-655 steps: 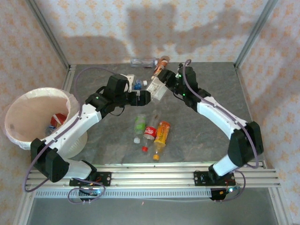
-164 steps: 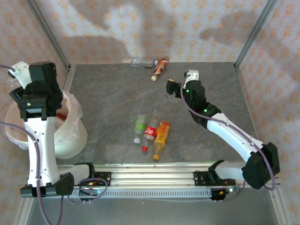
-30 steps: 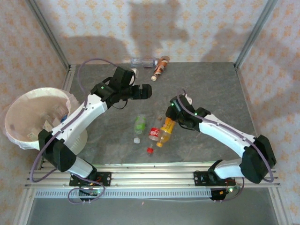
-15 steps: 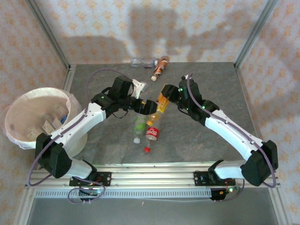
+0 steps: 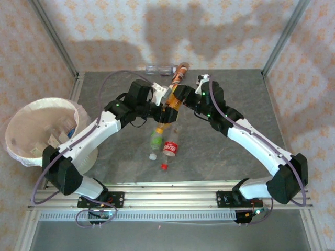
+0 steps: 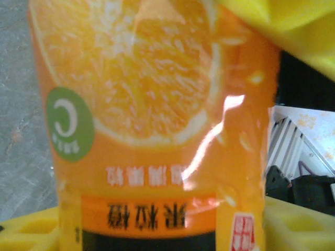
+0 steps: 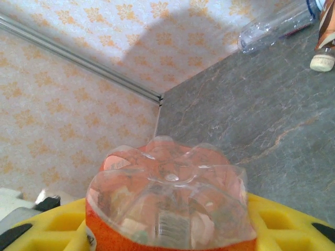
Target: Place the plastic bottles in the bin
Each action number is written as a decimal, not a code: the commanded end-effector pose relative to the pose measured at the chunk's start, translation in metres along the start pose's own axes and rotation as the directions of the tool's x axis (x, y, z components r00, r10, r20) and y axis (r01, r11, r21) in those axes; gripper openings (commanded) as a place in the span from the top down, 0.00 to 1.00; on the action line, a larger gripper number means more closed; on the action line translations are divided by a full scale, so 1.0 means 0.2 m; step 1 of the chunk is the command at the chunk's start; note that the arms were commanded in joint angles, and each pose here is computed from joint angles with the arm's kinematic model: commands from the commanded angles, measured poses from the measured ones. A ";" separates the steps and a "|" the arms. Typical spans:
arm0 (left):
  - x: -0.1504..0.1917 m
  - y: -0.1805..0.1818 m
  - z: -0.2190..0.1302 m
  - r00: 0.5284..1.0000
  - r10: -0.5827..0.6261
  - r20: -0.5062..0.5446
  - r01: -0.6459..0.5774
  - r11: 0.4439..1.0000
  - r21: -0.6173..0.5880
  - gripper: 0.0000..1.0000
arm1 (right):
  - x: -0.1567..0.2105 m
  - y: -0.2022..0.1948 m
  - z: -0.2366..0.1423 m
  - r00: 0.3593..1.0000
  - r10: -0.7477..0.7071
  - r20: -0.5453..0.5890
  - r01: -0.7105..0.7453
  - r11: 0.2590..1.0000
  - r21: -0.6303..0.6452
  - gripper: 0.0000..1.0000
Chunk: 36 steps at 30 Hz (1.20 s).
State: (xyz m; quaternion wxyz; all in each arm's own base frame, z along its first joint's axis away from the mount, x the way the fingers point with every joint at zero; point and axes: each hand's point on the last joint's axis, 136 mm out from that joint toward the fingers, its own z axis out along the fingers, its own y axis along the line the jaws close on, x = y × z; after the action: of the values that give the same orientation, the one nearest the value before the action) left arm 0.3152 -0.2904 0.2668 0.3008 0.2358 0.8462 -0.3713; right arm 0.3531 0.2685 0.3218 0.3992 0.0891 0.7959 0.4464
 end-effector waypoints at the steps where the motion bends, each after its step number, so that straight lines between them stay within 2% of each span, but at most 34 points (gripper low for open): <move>1: -0.06 -0.09 0.01 0.999 0.035 0.015 -0.036 0.997 0.072 0.43 | 0.00 0.13 -0.02 1.000 -0.006 -0.015 0.005 0.997 -0.074 0.50; 4: -0.06 -0.05 0.01 1.000 0.020 0.022 -0.020 0.999 0.029 0.49 | -0.01 0.15 -0.03 1.000 0.010 -0.016 -0.012 0.997 -0.081 0.48; 7: -0.08 -0.03 -0.01 0.998 0.016 0.065 -0.016 1.000 -0.005 0.52 | -0.02 0.17 -0.05 1.000 0.020 -0.013 -0.021 0.996 -0.088 0.38; 12: -0.09 0.08 -0.05 0.995 0.020 0.102 -0.004 0.988 -0.151 0.53 | -0.10 0.26 -0.11 0.999 0.032 0.030 -0.026 0.988 -0.155 0.21; 17: -0.08 0.21 -0.16 0.990 0.029 0.135 0.017 0.944 -0.329 0.54 | -0.21 0.31 -0.23 0.987 0.037 0.154 -0.007 0.981 -0.193 0.11; 19: -0.08 0.26 -0.22 0.989 0.028 0.146 0.032 0.917 -0.397 0.54 | -0.24 0.30 -0.27 0.978 0.026 0.206 0.015 0.981 -0.194 0.01; 21: -0.09 0.30 -0.29 0.984 0.026 0.174 0.055 0.892 -0.448 0.54 | -0.27 0.30 -0.35 0.964 0.006 0.265 0.046 0.981 -0.190 0.01; 26: -0.15 0.33 -0.57 0.949 0.066 0.309 0.133 0.804 -0.580 0.54 | -0.29 0.12 -0.39 0.942 -0.059 0.330 0.069 0.997 -0.019 0.01; 29: -0.19 0.35 -0.81 0.918 0.108 0.381 0.192 0.720 -0.667 0.54 | -0.28 0.03 -0.38 0.939 -0.090 0.333 0.070 0.995 0.073 0.01; 33: -0.20 0.41 -1.24 0.870 0.189 0.455 0.316 0.496 -0.809 0.54 | -0.28 -0.09 -0.36 0.936 -0.114 0.333 0.053 0.981 0.189 0.01; 34: -0.19 0.42 -1.33 0.863 0.207 0.460 0.334 0.450 -0.828 0.54 | -0.28 -0.11 -0.36 0.936 -0.123 0.331 0.050 0.974 0.219 0.01; 36: -0.19 0.42 -1.45 0.853 0.236 0.465 0.354 0.394 -0.848 0.53 | -0.28 -0.14 -0.34 0.939 -0.141 0.314 0.060 0.965 0.254 0.01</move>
State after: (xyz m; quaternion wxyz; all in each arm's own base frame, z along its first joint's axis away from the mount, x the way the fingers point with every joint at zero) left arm 0.3156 -0.0759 0.3905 0.5690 -0.0544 0.8205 -0.0116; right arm 0.3427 0.1921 0.3646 0.5322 0.1605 0.7494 0.3599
